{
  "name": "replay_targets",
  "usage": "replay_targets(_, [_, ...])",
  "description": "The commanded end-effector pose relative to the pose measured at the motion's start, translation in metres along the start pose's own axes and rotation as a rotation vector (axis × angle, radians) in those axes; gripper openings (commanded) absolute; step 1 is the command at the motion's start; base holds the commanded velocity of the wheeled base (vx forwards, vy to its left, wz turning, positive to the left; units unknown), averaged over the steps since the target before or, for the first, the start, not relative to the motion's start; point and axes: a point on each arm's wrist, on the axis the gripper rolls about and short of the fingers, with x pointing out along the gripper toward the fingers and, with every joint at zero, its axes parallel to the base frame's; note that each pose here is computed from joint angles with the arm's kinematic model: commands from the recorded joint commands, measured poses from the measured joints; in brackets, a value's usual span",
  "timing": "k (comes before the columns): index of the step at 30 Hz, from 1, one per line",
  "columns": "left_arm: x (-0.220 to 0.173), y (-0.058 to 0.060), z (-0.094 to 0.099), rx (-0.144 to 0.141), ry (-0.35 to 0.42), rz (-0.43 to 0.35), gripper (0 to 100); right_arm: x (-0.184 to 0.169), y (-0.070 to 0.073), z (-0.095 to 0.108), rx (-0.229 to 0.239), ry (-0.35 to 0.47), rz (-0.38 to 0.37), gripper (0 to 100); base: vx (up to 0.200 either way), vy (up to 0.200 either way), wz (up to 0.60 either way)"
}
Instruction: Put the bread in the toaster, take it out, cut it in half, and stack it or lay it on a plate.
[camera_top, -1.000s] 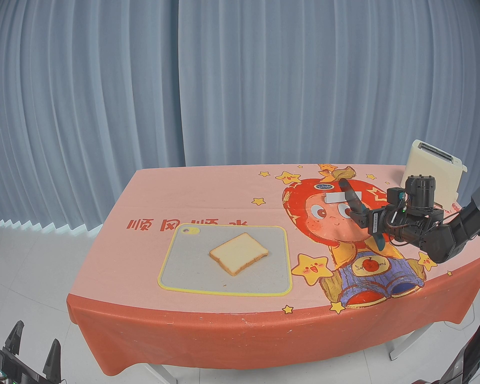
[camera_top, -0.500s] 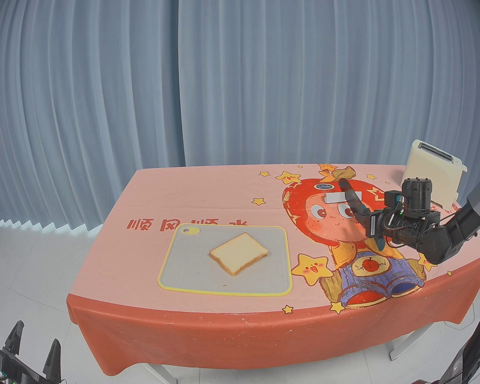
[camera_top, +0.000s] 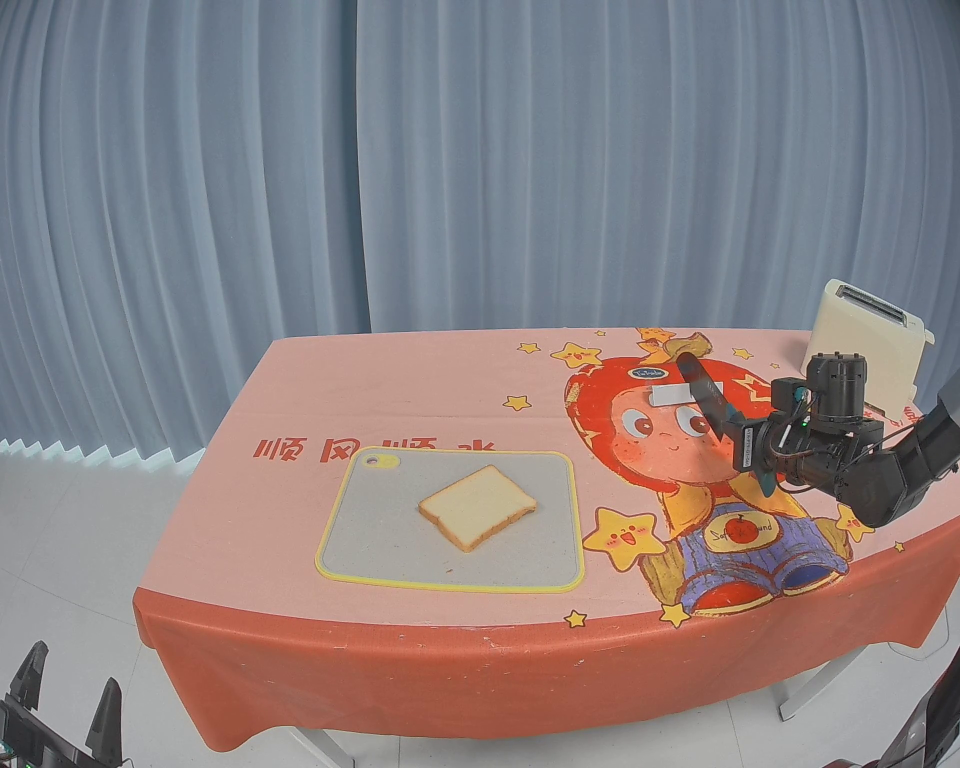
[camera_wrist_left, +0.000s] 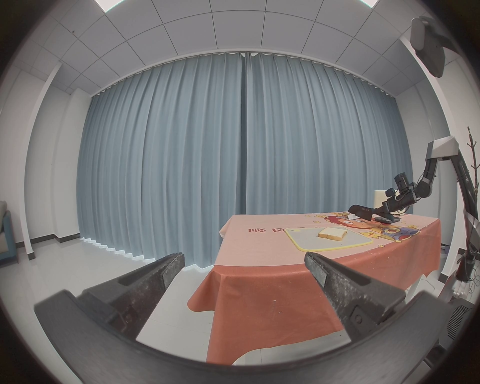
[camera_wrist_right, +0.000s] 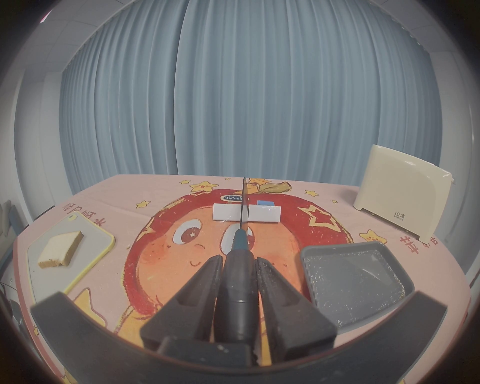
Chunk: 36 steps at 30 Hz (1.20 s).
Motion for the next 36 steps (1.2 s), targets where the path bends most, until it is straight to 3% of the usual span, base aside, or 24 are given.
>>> replay_targets(1, [0.0,0.0,-0.005,-0.001,0.001,0.001,100,-0.007,-0.001,0.01,0.002,-0.039,0.003,0,0.0,0.0,0.0])
replay_targets(10, [0.0,0.0,-0.005,-0.001,0.001,0.001,100,-0.032,0.0,0.029,0.014,-0.113,0.01,0,0.0,0.0,0.0])
replay_targets(15, [0.0,0.0,-0.005,-0.001,0.001,0.001,100,-0.062,0.017,0.032,0.023,-0.145,0.068,0,0.0,0.0,0.0])
replay_targets(20, [0.0,0.0,-0.005,-0.001,0.001,0.001,100,-0.089,0.034,0.031,0.002,-0.173,0.121,0,0.0,0.0,0.0])
replay_targets(36, [0.0,0.0,-0.005,-0.001,0.001,0.001,100,-0.135,0.064,0.021,-0.043,-0.205,0.263,0,0.0,0.0,0.0])
